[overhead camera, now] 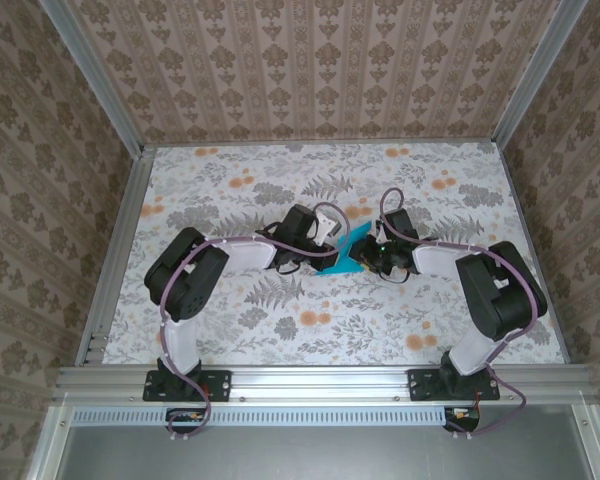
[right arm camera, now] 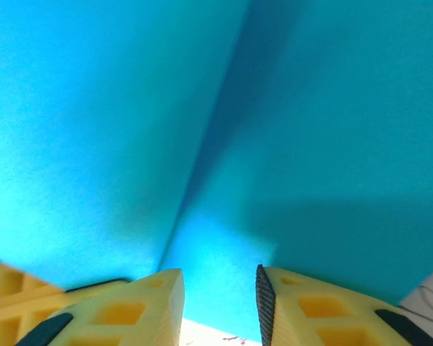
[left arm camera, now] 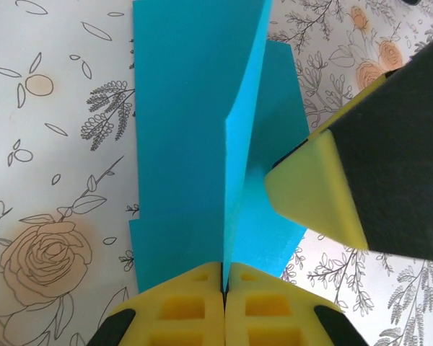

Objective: Fold a paper plane with a square sheet of paper (pick it up from the middle)

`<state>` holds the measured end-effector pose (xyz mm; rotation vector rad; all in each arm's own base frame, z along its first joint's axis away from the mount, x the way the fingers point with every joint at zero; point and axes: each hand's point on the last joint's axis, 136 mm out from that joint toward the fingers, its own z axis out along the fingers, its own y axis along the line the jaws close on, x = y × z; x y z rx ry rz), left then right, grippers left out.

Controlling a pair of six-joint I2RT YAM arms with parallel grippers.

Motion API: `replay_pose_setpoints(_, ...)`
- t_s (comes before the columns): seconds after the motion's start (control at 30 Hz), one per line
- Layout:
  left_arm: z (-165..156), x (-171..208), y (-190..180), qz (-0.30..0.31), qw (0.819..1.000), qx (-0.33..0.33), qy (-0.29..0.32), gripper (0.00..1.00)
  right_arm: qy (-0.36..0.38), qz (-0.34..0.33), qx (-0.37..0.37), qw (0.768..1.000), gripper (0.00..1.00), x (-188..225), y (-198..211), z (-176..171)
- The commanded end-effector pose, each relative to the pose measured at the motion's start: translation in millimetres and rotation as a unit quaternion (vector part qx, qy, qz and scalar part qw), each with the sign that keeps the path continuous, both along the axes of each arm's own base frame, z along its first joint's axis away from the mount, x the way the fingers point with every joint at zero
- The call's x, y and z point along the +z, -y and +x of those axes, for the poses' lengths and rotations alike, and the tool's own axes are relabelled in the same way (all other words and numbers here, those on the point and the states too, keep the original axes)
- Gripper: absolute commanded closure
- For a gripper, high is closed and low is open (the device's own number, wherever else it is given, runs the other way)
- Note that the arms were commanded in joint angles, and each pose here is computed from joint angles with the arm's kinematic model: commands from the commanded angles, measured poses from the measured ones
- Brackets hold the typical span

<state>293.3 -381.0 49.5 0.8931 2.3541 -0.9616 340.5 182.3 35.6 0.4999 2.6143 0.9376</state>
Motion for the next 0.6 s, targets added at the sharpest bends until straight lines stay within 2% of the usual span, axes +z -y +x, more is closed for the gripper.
replay_pose_setpoints(0.0, 3.2, 2.0, 4.2, -0.012, 1.000, 0.003, -0.027, 0.93, 0.059, 0.018, 0.040, 0.997, 0.61, 25.0, -9.8, 4.4)
replay_pose_setpoints(0.27, 3.3, -2.8, 5.8, -0.015, 0.998, 0.006, -0.056, 0.93, 0.088, 0.017, 0.036, 0.995, 0.50, 37.0, -8.7, 12.5)
replay_pose_setpoints(0.57, 3.4, -6.1, 6.7, -0.020, 0.997, 0.005, -0.071, 0.89, 0.062, 0.003, 0.015, 0.998, 0.48, 19.8, -5.9, 23.0)
